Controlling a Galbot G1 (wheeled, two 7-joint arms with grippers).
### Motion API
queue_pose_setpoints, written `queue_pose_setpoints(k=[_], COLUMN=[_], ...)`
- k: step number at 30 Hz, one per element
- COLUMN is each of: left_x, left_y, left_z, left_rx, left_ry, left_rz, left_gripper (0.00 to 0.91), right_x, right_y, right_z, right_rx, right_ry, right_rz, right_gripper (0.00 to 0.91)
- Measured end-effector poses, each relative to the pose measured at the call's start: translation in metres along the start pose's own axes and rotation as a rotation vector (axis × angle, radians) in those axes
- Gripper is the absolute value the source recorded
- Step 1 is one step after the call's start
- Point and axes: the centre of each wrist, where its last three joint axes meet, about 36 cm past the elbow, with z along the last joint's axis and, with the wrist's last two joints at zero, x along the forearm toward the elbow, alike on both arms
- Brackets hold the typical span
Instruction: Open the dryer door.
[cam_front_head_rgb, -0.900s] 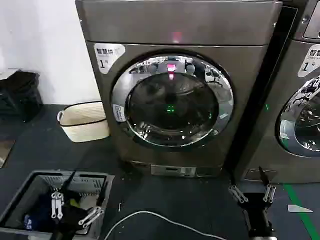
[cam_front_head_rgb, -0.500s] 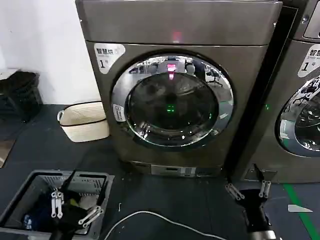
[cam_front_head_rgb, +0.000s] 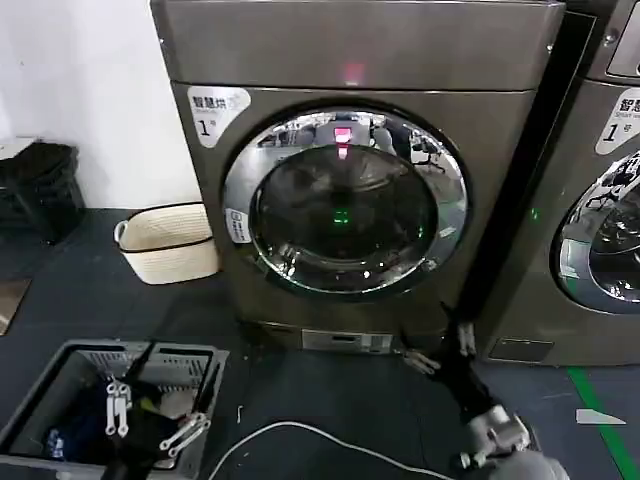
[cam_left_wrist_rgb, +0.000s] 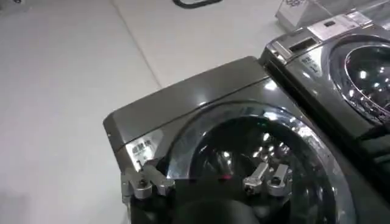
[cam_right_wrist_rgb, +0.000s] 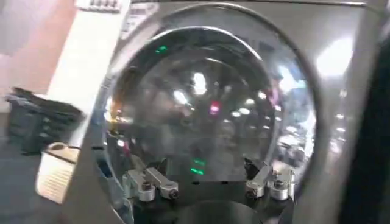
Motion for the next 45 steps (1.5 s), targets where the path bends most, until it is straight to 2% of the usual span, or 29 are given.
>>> queue_pose_setpoints(k=[11,20,31,45], left_x=[0.0,0.002,0.004,0.007], left_y=[0.0,0.001,0.0,0.0], left_z=[0.0,0.0,0.0,-0.002], left_rx=[-0.005,-0.01,-0.011,-0.018], left_ry=[0.002,0.01,0.017,0.018], left_rz=[0.004,0.002,-0.001,-0.003], left_gripper=[0.907,0.907,0.907,0.907], right_x=[-0.076,-0.129,-0.186,-0.237], right_y=[-0.009,0.006,0.023,0.043], right_z=[0.012,0.017,0.008,0.008], right_rx=[0.002,-0.007,-0.006,-0.008], right_ry=[-0.057,-0.077,-0.112,-0.116], right_rz=[-0.113,-0.191,-0.265,-0.295], right_gripper=[0.907,0.907,0.907,0.907])
